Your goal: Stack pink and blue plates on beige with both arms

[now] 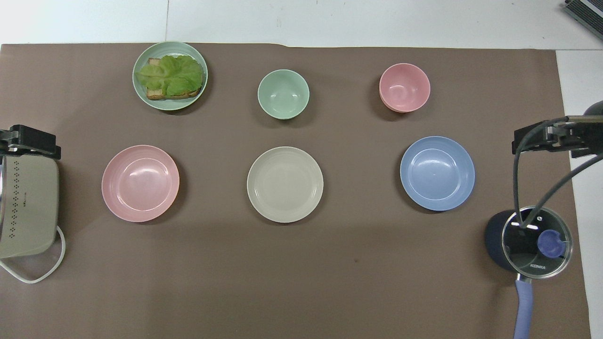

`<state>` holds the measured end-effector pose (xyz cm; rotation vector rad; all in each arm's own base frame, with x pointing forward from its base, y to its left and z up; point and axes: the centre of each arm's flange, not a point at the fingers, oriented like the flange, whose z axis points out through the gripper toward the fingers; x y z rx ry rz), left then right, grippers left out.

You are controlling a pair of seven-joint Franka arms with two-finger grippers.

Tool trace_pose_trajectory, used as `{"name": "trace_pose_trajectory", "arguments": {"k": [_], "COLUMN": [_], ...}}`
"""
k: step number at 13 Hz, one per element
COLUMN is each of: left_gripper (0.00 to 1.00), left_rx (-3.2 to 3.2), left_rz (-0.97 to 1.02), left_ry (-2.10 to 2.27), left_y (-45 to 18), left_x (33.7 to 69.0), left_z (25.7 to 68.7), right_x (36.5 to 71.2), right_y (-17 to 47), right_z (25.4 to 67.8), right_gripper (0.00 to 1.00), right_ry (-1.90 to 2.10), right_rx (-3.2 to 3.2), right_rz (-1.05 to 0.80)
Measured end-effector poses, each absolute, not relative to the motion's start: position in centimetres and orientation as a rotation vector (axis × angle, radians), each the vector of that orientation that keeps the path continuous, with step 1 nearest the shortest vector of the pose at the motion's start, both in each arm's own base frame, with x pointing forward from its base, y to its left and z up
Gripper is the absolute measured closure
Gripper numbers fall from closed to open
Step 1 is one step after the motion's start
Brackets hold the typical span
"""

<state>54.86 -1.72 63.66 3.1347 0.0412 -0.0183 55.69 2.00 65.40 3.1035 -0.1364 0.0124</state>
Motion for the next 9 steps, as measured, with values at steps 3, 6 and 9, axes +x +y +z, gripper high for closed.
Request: {"name": "trace_pose_trajectory", "arguments": {"k": [3,6,9], "left_gripper": [0.00,0.00,0.00], "left_rx": [3.135,3.135,3.135], "left_rz": [-0.018,-0.024,-0.083], "left_ry": [0.041,0.041,0.041], "left_y": [-1.7,-1.7,-1.7], "left_x": [54.8,54.7,54.6], "left_z": [63.7,63.5,61.6], "right_x": [55.7,55.7,55.7], "right_y": [1.8,1.5,1.5], "right_z": [65.4,65.4,65.4], "right_gripper": [0.00,0.00,0.00], "right_ry": [-0.143,-0.149,-0.149], "right_rx": [3.103,3.103,3.103], "right_rz": [0.013,0.014,0.014]}}
